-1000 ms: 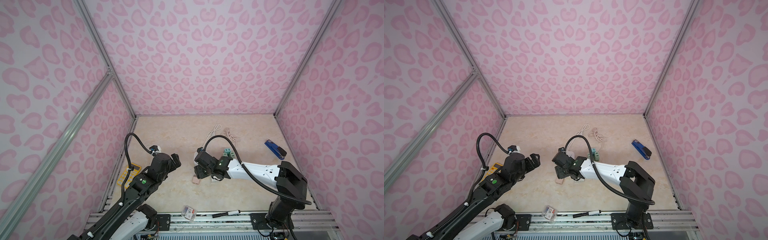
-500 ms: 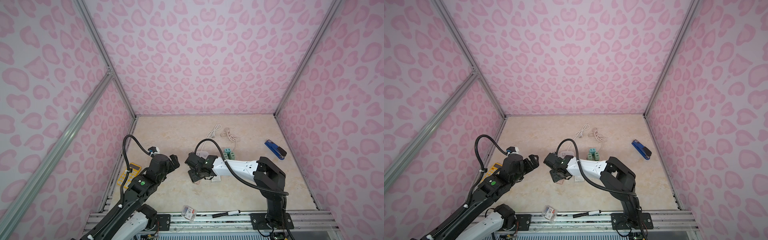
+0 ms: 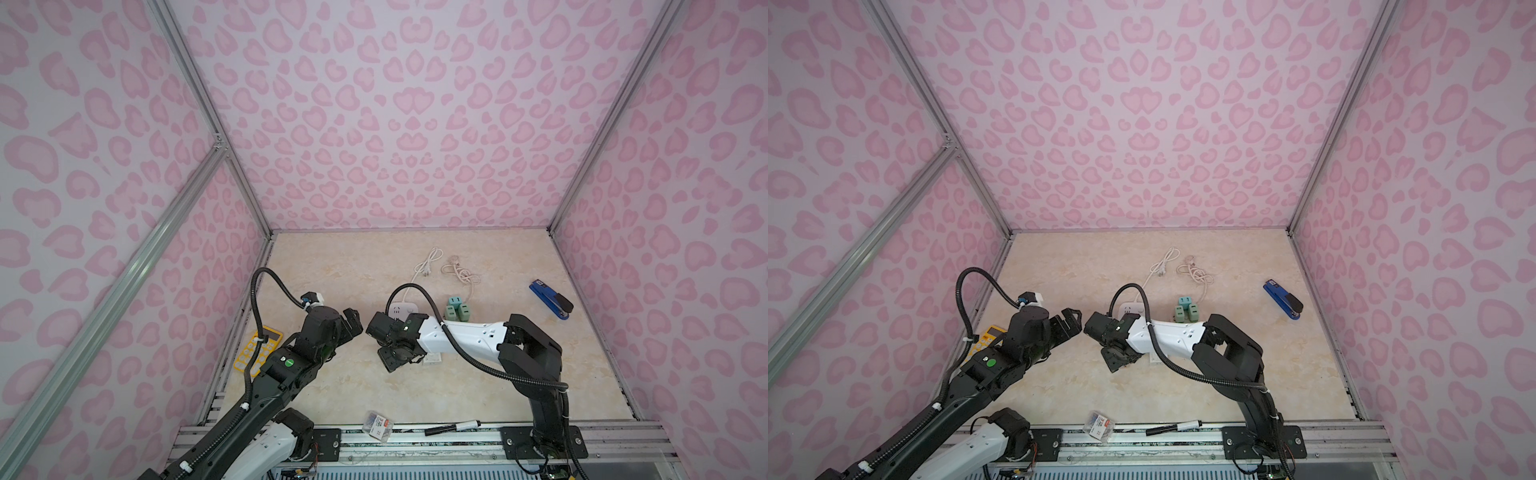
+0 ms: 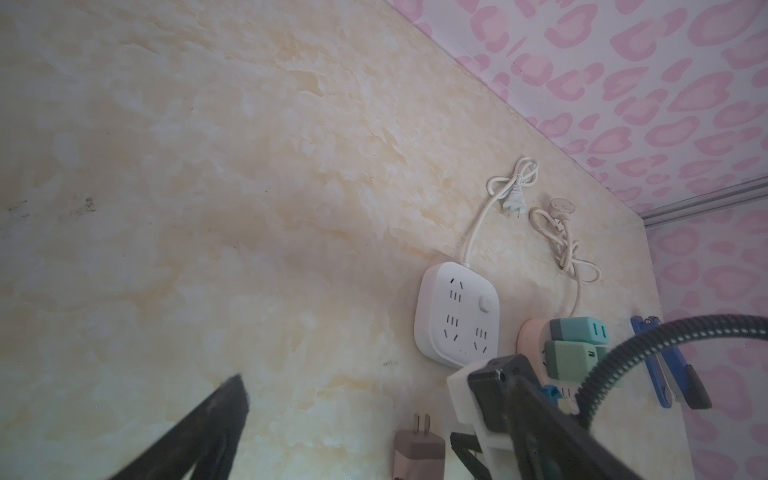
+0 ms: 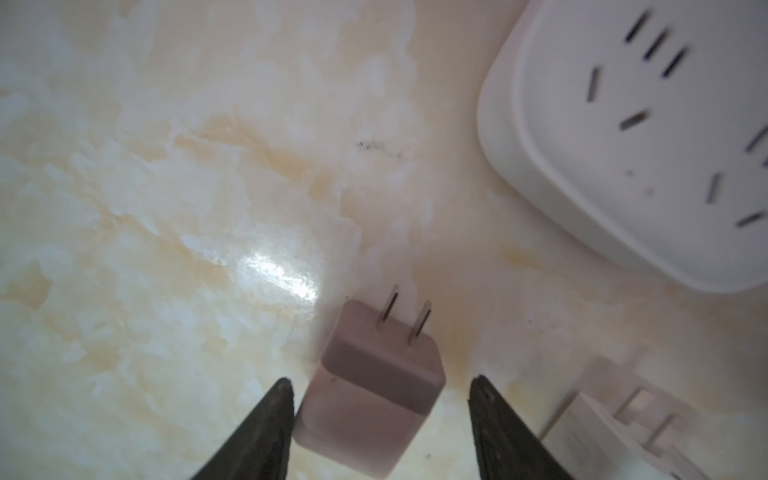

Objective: Insert the plug
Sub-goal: 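Move the right gripper over the mauve charger beside the white strip and lower, then close the right gripper on the mauve charger body, prongs up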

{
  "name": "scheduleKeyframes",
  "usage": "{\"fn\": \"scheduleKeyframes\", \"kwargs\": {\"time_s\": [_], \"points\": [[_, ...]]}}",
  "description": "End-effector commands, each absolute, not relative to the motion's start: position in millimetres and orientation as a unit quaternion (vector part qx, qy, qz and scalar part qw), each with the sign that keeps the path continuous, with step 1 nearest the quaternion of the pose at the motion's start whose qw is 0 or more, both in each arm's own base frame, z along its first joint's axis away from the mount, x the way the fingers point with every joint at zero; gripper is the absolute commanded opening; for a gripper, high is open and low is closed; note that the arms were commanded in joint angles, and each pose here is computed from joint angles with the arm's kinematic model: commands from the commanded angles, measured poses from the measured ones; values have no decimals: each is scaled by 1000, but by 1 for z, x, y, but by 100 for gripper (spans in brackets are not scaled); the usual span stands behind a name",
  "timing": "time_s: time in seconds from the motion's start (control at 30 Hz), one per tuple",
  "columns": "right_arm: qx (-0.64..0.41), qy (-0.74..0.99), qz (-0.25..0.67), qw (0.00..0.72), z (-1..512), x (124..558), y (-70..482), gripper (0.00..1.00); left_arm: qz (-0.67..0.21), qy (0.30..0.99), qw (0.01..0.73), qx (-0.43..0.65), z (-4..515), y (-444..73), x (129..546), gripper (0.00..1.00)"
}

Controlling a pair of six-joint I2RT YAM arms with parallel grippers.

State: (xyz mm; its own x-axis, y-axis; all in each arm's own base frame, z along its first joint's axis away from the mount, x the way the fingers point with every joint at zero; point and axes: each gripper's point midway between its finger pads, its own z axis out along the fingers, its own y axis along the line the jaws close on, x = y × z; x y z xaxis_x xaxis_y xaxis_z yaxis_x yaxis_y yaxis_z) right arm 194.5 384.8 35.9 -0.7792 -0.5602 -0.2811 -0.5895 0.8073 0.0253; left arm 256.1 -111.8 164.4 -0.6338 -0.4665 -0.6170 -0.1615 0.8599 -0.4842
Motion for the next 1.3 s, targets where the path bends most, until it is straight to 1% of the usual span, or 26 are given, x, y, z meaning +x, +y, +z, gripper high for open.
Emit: {"fn": "scheduleKeyframes", "kwargs": {"time_s": [0.0, 0.3, 0.5, 0.8, 1.27], "points": [[-311, 941, 35, 125, 33, 192, 373, 60, -209, 874, 400, -179, 174, -115, 261, 99], [-323, 936, 73, 122, 31, 185, 382, 56, -211, 875, 397, -179, 171, -116, 260, 99], [-326, 933, 99, 115, 29, 182, 386, 48, -213, 877, 393, -177, 170, -117, 260, 100], [-324, 935, 93, 113, 25, 186, 381, 42, -213, 878, 392, -176, 168, -118, 260, 99], [-320, 937, 86, 108, 13, 190, 370, 38, -217, 880, 386, -172, 166, -120, 259, 99]]}}
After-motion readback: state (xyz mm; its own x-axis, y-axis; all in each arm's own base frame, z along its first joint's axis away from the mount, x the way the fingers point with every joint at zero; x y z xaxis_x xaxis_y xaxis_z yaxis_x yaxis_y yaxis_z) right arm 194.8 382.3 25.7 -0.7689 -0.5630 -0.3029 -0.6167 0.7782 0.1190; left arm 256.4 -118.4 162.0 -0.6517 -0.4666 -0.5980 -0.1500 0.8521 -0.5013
